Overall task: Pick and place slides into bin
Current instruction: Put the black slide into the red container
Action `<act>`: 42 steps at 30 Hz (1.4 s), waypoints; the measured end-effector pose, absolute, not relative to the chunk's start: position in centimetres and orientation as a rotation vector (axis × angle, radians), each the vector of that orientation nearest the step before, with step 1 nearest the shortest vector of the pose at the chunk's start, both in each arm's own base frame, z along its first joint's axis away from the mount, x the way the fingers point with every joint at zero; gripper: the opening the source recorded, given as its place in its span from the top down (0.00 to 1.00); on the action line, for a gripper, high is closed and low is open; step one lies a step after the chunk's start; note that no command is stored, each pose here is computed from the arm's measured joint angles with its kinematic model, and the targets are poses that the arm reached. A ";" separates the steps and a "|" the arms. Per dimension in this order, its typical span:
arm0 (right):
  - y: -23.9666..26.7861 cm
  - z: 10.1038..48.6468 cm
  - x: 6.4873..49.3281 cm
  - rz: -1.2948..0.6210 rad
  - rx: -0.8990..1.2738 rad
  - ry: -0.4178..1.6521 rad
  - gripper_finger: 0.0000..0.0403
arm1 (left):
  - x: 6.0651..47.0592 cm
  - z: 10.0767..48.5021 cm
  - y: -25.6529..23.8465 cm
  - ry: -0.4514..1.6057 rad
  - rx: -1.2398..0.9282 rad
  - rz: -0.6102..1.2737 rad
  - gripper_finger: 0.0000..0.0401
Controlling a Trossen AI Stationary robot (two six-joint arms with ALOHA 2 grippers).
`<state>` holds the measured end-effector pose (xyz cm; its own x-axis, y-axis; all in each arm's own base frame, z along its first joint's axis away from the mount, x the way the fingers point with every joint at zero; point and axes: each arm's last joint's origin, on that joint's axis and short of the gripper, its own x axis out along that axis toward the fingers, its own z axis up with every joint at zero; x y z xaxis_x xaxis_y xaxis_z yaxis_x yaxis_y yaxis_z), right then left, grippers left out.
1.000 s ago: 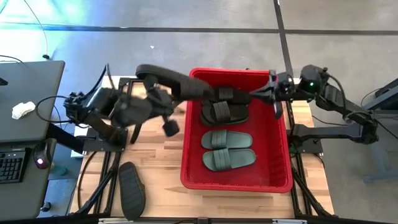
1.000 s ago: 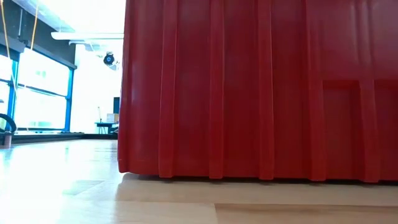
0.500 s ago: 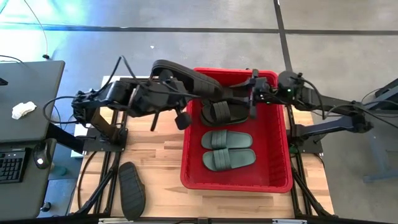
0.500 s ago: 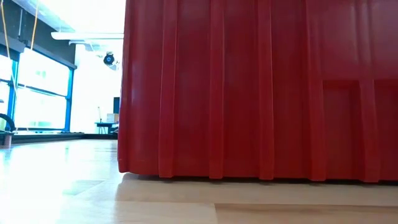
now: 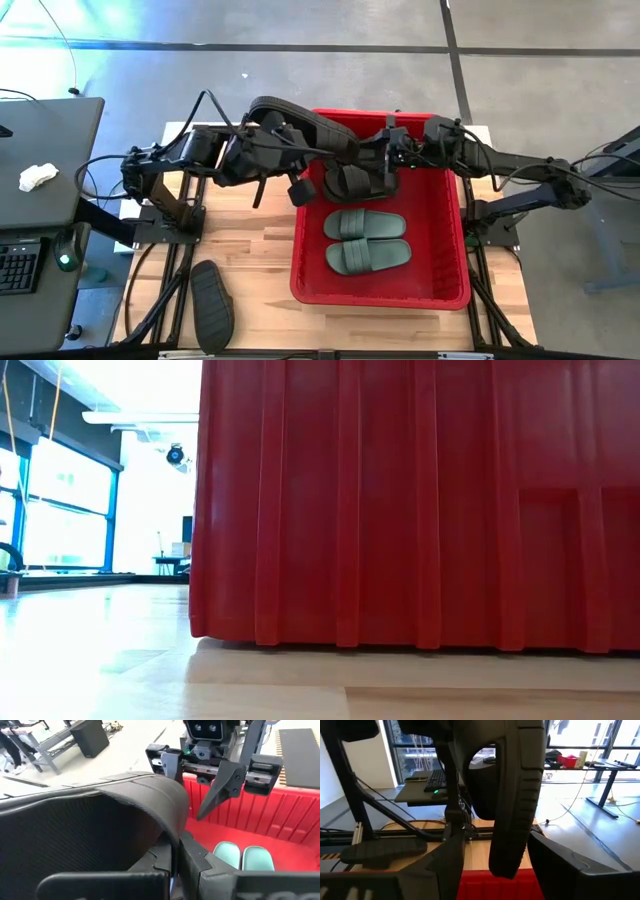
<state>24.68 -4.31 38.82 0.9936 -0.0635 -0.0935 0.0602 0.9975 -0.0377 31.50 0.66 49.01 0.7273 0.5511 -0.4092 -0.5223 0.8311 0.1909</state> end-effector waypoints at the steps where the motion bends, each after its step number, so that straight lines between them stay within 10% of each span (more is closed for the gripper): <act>1: -4.4 38.8 24.8 -0.064 -0.035 0.091 0.49 | 31.5 49.0 0.7 0.470 0.065 0.597 1.00; 17: -5.2 37.7 26.8 -0.194 -0.041 0.101 0.94 | 31.7 49.3 0.6 0.442 0.059 0.581 1.00; 28: -5.2 37.9 26.3 -0.245 -0.086 0.108 0.94 | 31.6 49.1 0.3 0.511 0.202 0.423 0.87; 42: -5.0 38.6 22.3 -0.413 -0.194 0.259 0.94 | 31.1 47.8 0.0 0.657 0.222 0.266 0.43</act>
